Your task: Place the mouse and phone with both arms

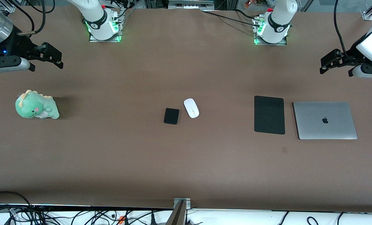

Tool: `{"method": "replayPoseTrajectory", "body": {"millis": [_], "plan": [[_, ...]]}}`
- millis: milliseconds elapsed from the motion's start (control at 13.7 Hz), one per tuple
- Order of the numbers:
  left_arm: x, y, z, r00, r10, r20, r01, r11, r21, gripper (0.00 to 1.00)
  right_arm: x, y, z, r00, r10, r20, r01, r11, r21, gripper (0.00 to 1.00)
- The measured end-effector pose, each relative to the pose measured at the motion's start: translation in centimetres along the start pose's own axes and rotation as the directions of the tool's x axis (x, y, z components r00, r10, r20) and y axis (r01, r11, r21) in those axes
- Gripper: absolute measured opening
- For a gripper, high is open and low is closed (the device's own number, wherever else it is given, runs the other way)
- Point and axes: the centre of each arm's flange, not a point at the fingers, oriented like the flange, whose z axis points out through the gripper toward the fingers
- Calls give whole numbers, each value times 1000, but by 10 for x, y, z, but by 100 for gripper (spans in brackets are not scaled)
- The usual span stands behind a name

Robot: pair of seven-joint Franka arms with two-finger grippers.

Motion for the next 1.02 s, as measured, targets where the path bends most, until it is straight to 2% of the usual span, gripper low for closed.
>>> {"method": "replayPoseTrajectory", "body": {"millis": [1024], "plan": [[-2, 0, 2, 1000, 0, 20, 0, 1000, 0, 100, 1, 0, -1, 1000, -1, -7, 1, 1000, 0, 100]]}}
